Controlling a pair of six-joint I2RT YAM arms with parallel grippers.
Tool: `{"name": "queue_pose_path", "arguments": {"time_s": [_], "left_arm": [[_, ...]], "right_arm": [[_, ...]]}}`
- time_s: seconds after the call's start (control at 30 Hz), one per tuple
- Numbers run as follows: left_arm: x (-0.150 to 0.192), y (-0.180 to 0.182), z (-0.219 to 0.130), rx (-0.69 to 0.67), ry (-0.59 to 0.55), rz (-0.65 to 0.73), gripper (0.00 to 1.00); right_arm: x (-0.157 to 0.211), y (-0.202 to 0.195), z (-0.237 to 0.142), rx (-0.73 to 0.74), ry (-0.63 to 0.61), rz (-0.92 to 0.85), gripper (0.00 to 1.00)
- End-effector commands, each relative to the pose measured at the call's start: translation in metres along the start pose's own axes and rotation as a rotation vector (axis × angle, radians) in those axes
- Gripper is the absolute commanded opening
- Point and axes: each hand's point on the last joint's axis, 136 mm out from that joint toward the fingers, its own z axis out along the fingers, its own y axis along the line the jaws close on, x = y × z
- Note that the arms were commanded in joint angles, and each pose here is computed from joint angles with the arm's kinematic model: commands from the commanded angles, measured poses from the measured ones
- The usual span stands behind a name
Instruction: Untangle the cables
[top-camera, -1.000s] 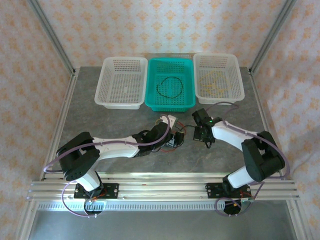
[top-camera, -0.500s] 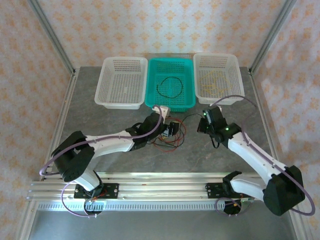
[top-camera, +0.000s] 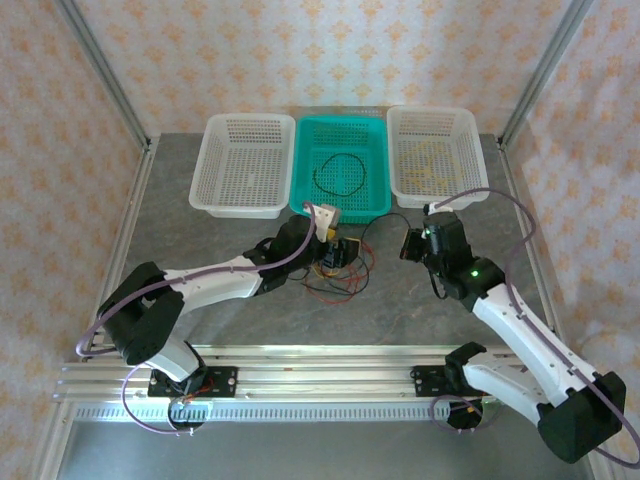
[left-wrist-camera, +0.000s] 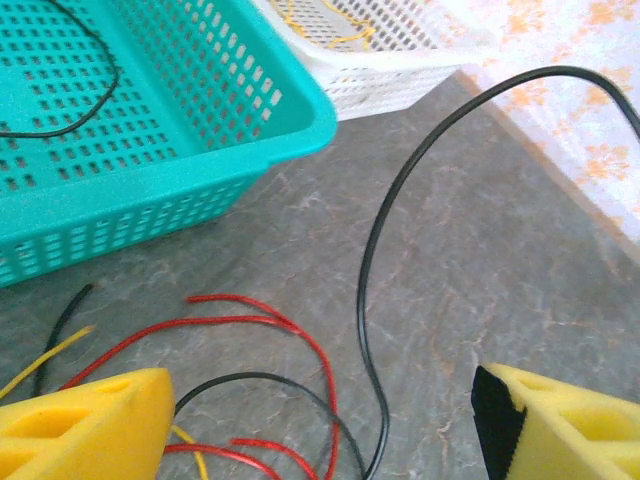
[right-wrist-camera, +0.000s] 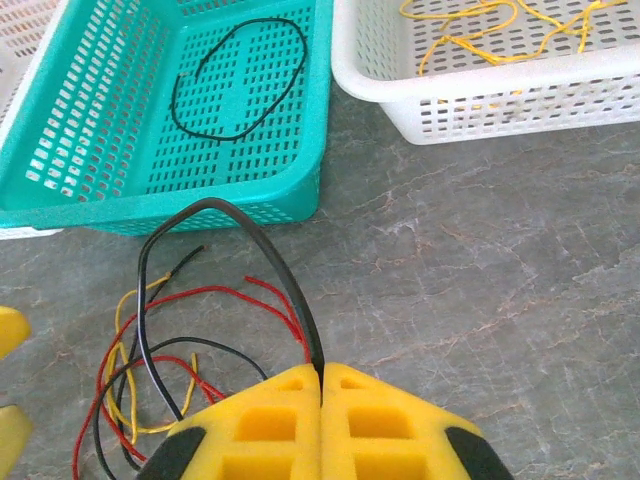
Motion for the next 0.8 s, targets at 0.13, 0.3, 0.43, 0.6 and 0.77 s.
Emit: {"name": "queue_pose_path", "arguments": {"time_s": [0.13, 0.3, 0.43, 0.6, 0.77], "left_arm": [[-0.026, -0.013, 0.009, 0.141, -0.049, -0.048, 0.79], [-0.023, -0.013, 0.019, 0.148, -0.022, -0.041, 0.75], [-0.018, -0.016, 0.028, 0.173, 0.000, -0.043, 0.69], [-0.014, -0.015, 0.040, 0.182, 0.010, -0.050, 0.62], [-0.013, -0.014, 0.048, 0.188, 0.013, -0.052, 0.50]], "right_arm": [[-0.021, 0.019, -0.014, -0.096, -0.067, -0.037, 0.00], [-0.022, 0.025, -0.016, -0.131, -0.071, -0.041, 0.00], [-0.022, 0.027, -0.016, -0.140, -0.073, -0.039, 0.00], [-0.024, 0.028, -0.017, -0.147, -0.077, -0.037, 0.00], [-0.025, 0.027, -0.017, -0.135, -0.079, -0.036, 0.00]]}}
